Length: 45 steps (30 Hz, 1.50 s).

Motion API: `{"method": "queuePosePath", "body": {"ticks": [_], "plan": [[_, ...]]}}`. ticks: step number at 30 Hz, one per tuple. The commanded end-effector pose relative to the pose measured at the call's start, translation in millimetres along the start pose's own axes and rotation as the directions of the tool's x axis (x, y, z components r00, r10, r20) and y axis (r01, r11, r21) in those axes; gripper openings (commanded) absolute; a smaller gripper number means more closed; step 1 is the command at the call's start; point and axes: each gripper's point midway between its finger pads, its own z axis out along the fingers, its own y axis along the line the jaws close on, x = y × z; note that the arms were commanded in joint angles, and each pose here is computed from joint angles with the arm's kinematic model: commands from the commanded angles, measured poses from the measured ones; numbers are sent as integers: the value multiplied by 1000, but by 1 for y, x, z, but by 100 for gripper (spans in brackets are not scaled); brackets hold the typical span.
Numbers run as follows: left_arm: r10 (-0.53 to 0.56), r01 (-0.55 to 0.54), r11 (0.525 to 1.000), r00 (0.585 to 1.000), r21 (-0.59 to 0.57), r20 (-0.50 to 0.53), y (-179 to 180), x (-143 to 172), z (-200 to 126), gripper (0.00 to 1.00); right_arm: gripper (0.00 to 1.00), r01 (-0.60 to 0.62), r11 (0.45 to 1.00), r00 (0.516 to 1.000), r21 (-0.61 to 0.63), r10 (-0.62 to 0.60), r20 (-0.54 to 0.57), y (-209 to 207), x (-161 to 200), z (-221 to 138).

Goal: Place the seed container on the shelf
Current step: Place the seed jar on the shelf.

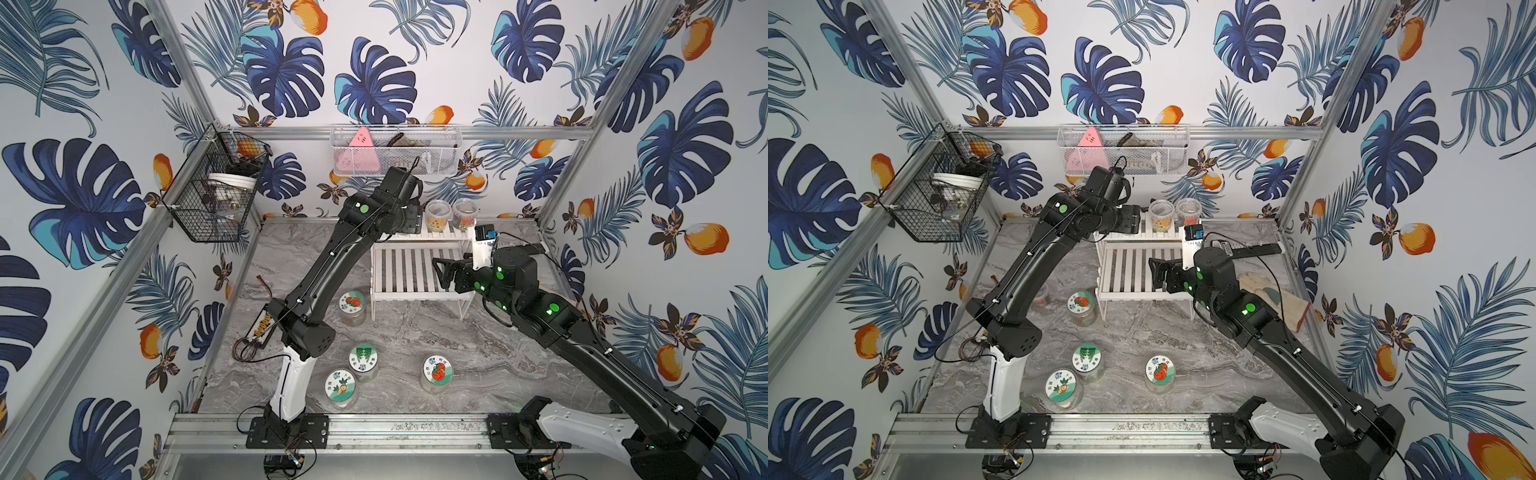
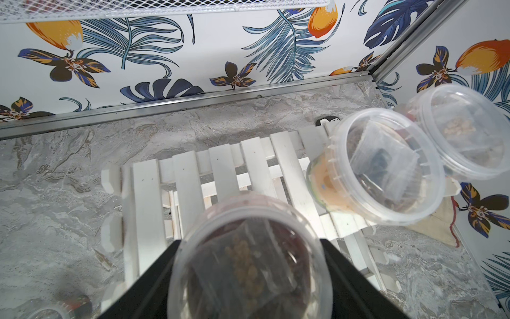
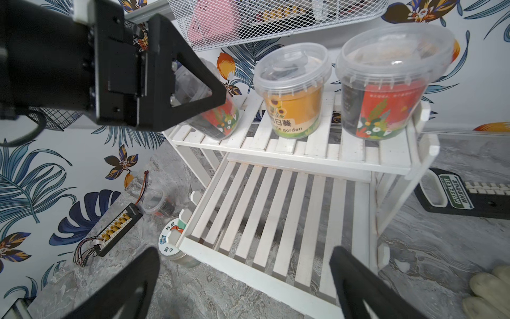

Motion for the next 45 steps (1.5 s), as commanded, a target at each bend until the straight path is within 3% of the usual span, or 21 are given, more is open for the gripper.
{"method": "queuePosePath", "body": {"ticks": [1,13,28,45], "plan": [[4,-4,1000,1000,-22,-13,6,3,7,74,100,-14,1000,1000,4,14,-18,-1,6,1],[-15,15,1000,1000,-2,-8,4,0,20,78,100,-25,1000,999,-6,25,-35,2,7,9],[-22,18,997,999,71,46,4,-17,-8,93,100,-56,998,996,-30,54,-76,5,17,16],[-13,2,988,997,152,78,9,-17,-31,98,100,-65,994,991,-90,54,-127,13,25,25]]}}
